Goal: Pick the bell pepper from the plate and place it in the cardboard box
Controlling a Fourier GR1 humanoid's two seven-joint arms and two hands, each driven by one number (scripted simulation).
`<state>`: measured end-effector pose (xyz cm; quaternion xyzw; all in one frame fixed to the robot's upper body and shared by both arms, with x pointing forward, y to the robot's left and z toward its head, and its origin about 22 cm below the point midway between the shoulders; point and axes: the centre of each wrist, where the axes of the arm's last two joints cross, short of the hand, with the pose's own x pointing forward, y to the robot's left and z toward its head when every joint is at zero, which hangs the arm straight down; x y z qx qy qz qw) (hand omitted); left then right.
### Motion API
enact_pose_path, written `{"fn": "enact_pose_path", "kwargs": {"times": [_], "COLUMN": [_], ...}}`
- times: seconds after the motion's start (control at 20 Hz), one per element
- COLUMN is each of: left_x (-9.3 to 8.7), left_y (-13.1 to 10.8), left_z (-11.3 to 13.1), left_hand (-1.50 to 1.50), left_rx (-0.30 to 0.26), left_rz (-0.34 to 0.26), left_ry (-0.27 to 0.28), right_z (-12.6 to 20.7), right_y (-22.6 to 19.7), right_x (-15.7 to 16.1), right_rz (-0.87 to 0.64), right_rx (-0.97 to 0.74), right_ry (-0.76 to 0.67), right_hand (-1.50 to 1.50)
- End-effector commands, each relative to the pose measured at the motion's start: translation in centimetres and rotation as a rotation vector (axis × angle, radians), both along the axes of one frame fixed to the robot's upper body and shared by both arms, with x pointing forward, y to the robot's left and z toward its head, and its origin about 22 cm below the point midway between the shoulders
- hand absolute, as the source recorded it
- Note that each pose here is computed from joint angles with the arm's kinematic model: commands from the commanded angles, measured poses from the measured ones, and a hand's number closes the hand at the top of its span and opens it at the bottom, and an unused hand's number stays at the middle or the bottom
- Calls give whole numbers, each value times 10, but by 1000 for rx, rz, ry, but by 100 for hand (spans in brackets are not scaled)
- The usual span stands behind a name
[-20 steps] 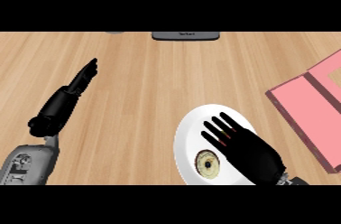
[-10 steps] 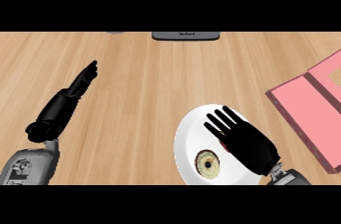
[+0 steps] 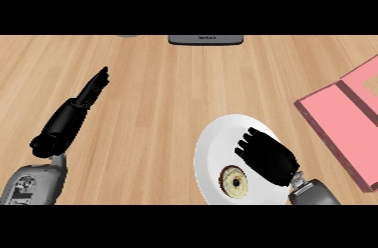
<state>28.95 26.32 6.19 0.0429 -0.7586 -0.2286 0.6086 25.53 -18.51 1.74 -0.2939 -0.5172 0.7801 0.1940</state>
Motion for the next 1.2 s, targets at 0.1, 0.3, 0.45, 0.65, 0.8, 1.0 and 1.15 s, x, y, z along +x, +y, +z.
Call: {"fn": "enact_pose_path", "kwargs": {"times": [0.1, 0.3, 0.45, 0.65, 0.8, 1.0, 1.15], "left_x": [-6, -3, -3, -2, -1, 3, -14], "left_y": [12, -8, 24, 6, 9, 14, 1], "left_z": [7, 16, 8, 9, -6, 13, -1], "left_hand": [0, 0, 0, 0, 0, 0, 0], "left_rx": [1, 7, -4, 2, -6, 10, -6], "left_rz": [-12, -1, -10, -3, -23, -9, 2], "left_ry": [2, 2, 7, -11, -3, 5, 8], "right_z": [-19, 5, 7, -6, 29, 75, 113], "right_y": [1, -7, 13, 13, 42, 66, 63], "right_x": [-5, -12, 19, 26, 52, 71, 74], "right_rz": [108, 162, -91, -569, -629, -604, -624], "right_rx": [65, 107, 262, 464, 508, 512, 578], "right_ry": [-78, -136, -47, 116, 12, -162, -208], "right_hand": [150, 150, 150, 150, 150, 150, 150]}}
